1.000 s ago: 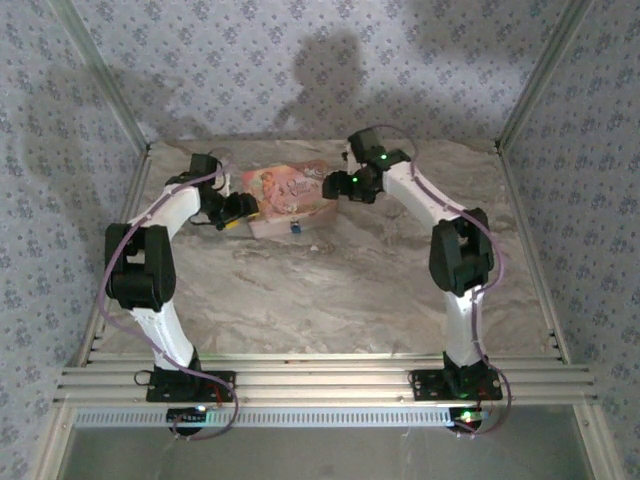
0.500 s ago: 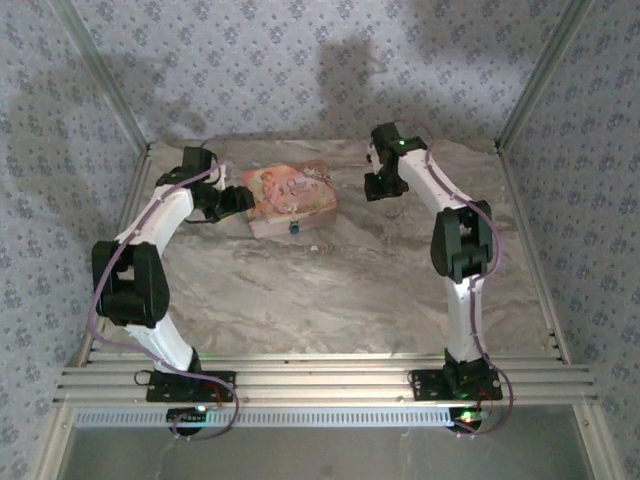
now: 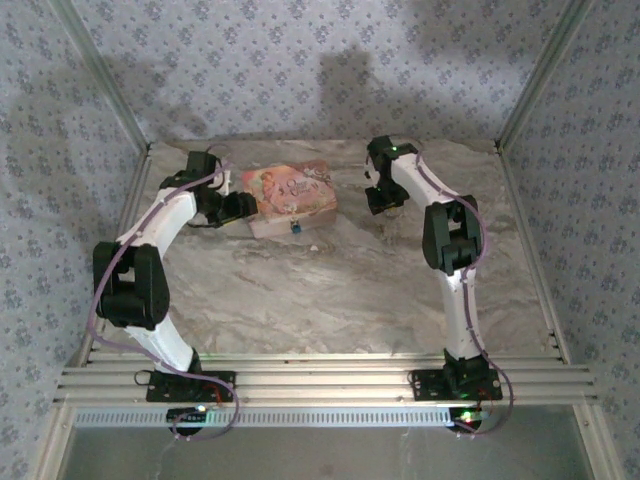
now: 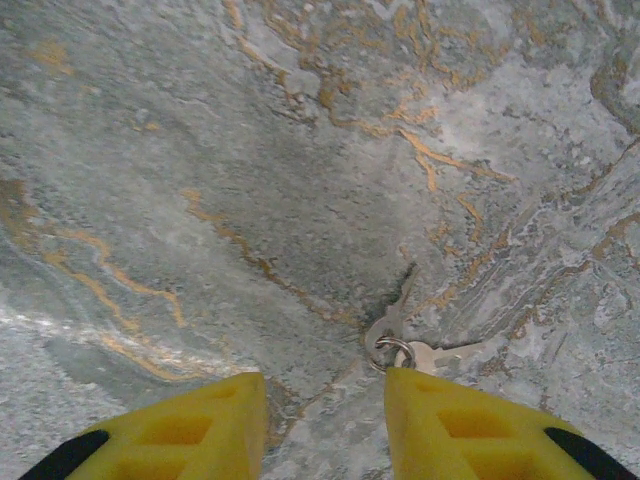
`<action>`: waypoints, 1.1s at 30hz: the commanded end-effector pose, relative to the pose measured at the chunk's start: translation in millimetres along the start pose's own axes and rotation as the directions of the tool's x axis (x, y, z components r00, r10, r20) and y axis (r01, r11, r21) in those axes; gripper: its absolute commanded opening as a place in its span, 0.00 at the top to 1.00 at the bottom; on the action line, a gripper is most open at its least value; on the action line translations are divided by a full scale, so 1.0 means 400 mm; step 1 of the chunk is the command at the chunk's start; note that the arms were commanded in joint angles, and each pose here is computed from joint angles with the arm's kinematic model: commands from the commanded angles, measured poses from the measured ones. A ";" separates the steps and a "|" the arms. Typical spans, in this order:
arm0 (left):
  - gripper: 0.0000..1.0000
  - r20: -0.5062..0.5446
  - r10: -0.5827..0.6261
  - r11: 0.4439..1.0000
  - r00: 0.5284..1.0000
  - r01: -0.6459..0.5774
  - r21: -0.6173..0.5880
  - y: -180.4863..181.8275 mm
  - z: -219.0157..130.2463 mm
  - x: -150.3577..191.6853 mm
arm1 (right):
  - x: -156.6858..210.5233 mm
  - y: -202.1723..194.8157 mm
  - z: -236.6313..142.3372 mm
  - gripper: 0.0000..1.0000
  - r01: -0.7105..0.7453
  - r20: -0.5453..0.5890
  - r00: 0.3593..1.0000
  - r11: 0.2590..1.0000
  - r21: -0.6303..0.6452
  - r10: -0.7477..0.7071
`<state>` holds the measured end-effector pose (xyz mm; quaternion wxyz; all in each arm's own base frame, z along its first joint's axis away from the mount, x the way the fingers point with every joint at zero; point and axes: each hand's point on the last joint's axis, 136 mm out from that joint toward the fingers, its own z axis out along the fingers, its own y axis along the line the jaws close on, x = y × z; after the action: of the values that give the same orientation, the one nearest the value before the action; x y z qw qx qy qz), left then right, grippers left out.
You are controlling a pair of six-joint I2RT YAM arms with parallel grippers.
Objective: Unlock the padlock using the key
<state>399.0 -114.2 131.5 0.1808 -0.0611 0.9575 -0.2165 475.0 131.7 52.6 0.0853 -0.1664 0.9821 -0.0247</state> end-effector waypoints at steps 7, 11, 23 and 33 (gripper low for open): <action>0.35 -0.008 0.028 1.000 1.000 -0.027 0.012 -0.014 -0.012 0.016 | 0.019 -0.016 0.038 0.61 0.025 -0.058 0.998 0.999 -0.023 -0.026; 0.35 -0.012 0.026 1.000 1.000 -0.026 0.011 -0.013 -0.010 0.018 | 0.016 -0.013 0.048 0.60 0.042 -0.062 0.997 0.999 -0.035 -0.044; 0.35 -0.020 0.037 0.999 0.999 -0.037 0.007 -0.014 -0.009 0.024 | 0.051 -0.026 0.088 0.59 0.076 -0.144 0.987 0.997 -0.003 -0.076; 0.36 -0.012 0.049 0.999 0.999 -0.049 0.001 -0.014 -0.014 0.021 | 0.102 -0.010 0.104 0.66 0.161 -0.237 0.961 0.986 0.047 -0.145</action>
<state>395.0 -117.0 128.3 0.1757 -0.0494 0.9596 -0.2139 467.8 121.4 22.5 0.0309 -0.2106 0.9754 -0.0566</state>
